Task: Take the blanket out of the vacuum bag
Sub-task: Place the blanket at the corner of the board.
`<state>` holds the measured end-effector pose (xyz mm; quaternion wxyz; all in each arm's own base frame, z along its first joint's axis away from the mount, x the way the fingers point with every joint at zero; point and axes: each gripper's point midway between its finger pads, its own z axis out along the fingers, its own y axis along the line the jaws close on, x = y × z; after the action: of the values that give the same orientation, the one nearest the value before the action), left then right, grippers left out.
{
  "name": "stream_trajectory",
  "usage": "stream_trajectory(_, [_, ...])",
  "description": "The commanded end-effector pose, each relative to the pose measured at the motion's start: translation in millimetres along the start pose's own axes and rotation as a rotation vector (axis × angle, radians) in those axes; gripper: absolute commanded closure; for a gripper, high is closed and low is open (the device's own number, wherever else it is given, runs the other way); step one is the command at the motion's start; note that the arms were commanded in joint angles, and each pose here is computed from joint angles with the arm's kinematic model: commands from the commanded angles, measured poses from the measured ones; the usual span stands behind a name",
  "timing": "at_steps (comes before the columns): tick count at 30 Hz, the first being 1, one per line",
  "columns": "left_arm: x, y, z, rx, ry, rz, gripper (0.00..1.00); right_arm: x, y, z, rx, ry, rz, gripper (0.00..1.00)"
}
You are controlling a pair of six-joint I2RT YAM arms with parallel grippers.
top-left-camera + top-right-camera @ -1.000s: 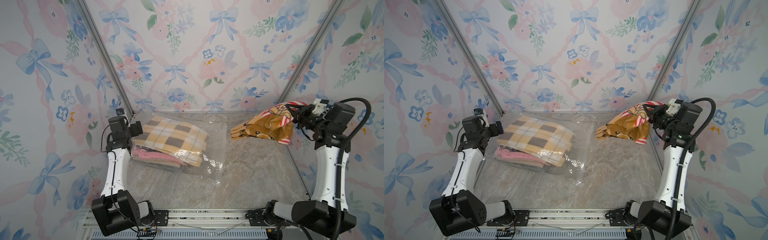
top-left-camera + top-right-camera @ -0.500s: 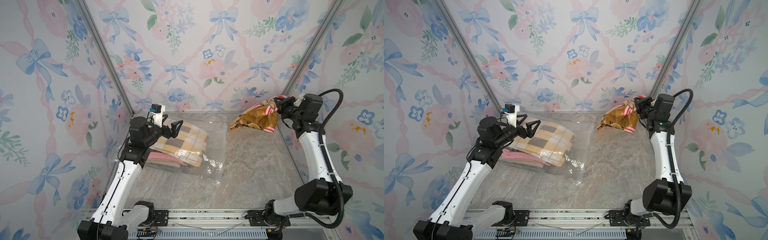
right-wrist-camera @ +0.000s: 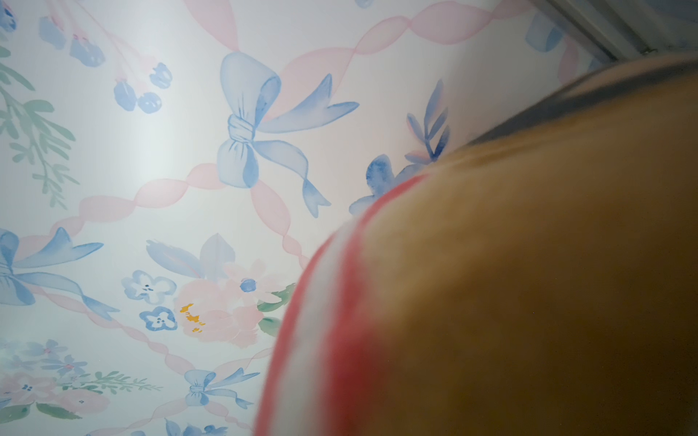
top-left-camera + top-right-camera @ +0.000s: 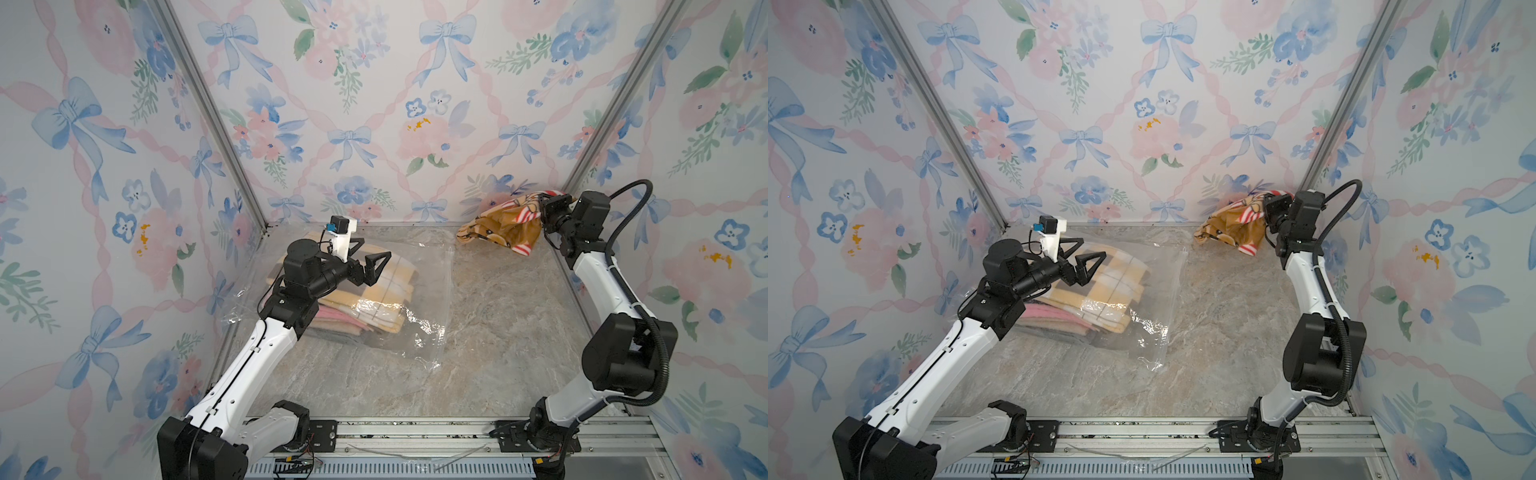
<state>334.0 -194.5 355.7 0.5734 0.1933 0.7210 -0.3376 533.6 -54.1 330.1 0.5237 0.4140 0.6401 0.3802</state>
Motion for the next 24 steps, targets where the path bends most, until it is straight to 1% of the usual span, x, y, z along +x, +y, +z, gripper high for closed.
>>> stream_trajectory(1, [8.5,7.0,3.5,-0.03,0.017,-0.029,0.02,-12.0,13.8,-7.4,-0.14,-0.071,0.036,1.0])
stream_trajectory(5, [15.5,12.4,5.9,-0.049,0.042,-0.041,0.02,9.5,-40.1,-18.7,0.003,-0.023,0.064,1.0])
stream_trajectory(10, [26.7,16.7,10.4,-0.057,0.074,-0.066,0.02,34.0,-103.0,-44.0,0.19,0.026,0.06,1.0])
stream_trajectory(13, [37.4,21.1,12.6,-0.075,0.105,-0.094,0.02,49.4,-134.5,-55.7,0.274,0.067,0.074,1.0])
stream_trajectory(16, [51.5,24.9,15.0,-0.092,0.16,-0.125,0.02,64.4,-156.9,-66.3,0.341,0.109,0.065,1.0])
stream_trajectory(21, [79.2,31.5,17.1,-0.142,0.287,-0.128,0.02,76.7,-181.7,-85.7,0.422,0.137,0.025,1.0])
stream_trajectory(24, [84.4,29.1,20.5,-0.132,0.32,-0.171,0.02,84.6,-193.3,-96.9,0.464,0.161,0.005,0.94])
